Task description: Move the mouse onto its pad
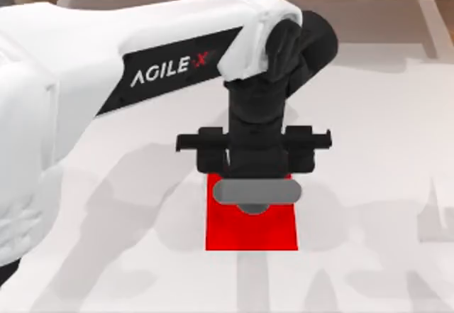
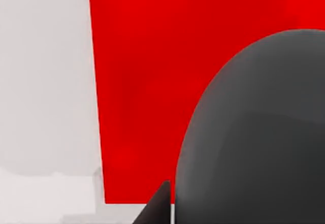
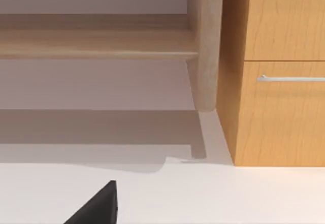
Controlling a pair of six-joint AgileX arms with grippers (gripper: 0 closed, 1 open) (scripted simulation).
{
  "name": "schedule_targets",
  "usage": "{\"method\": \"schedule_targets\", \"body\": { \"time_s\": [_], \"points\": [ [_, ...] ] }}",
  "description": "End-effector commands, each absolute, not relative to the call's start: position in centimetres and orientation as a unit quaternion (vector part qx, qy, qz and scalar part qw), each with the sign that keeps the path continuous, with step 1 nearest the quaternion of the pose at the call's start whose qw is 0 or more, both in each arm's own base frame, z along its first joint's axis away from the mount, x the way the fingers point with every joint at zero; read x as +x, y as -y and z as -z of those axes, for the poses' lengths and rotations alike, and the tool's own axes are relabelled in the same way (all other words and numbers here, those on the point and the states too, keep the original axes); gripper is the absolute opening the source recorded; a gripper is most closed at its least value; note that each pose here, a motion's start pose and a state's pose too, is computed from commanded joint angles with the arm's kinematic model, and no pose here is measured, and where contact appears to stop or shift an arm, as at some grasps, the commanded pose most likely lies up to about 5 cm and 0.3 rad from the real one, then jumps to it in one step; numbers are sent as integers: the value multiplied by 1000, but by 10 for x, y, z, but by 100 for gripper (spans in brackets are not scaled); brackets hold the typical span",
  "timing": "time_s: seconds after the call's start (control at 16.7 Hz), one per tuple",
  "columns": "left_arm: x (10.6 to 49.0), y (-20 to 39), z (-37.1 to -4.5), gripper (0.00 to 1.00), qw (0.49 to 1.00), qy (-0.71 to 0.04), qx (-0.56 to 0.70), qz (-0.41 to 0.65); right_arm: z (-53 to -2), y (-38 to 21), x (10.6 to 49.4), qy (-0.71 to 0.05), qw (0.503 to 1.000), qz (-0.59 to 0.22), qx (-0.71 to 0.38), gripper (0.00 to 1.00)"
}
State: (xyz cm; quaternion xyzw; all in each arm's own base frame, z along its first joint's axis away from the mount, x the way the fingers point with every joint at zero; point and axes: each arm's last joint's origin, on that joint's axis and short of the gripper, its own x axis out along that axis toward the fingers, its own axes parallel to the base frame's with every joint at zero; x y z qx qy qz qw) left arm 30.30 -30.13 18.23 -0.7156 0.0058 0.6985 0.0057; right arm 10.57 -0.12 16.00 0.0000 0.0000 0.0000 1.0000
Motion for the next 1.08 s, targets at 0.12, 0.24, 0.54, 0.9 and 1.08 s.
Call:
{"method": "schedule_targets", "body": {
  "time_s": [0.12, 0.24, 0.54, 0.9, 1.08],
  "points": [
    [303, 301, -179, 0, 5, -6, -716, -698, -160, 1, 106, 0, 1000, 0, 0, 100],
    [303, 302, -173, 0, 5, -6, -716, -698, -160, 1, 106, 0, 1000, 0, 0, 100],
    [303, 302, -158, 0, 6, -6, -715, -699, -160, 1, 106, 0, 1000, 0, 0, 100],
    [303, 302, -145, 0, 3, -10, -719, -695, -160, 1, 106, 0, 1000, 0, 0, 100],
    [303, 302, -139, 0, 5, -7, -717, -697, -160, 1, 106, 0, 1000, 0, 0, 100]
  ]
}}
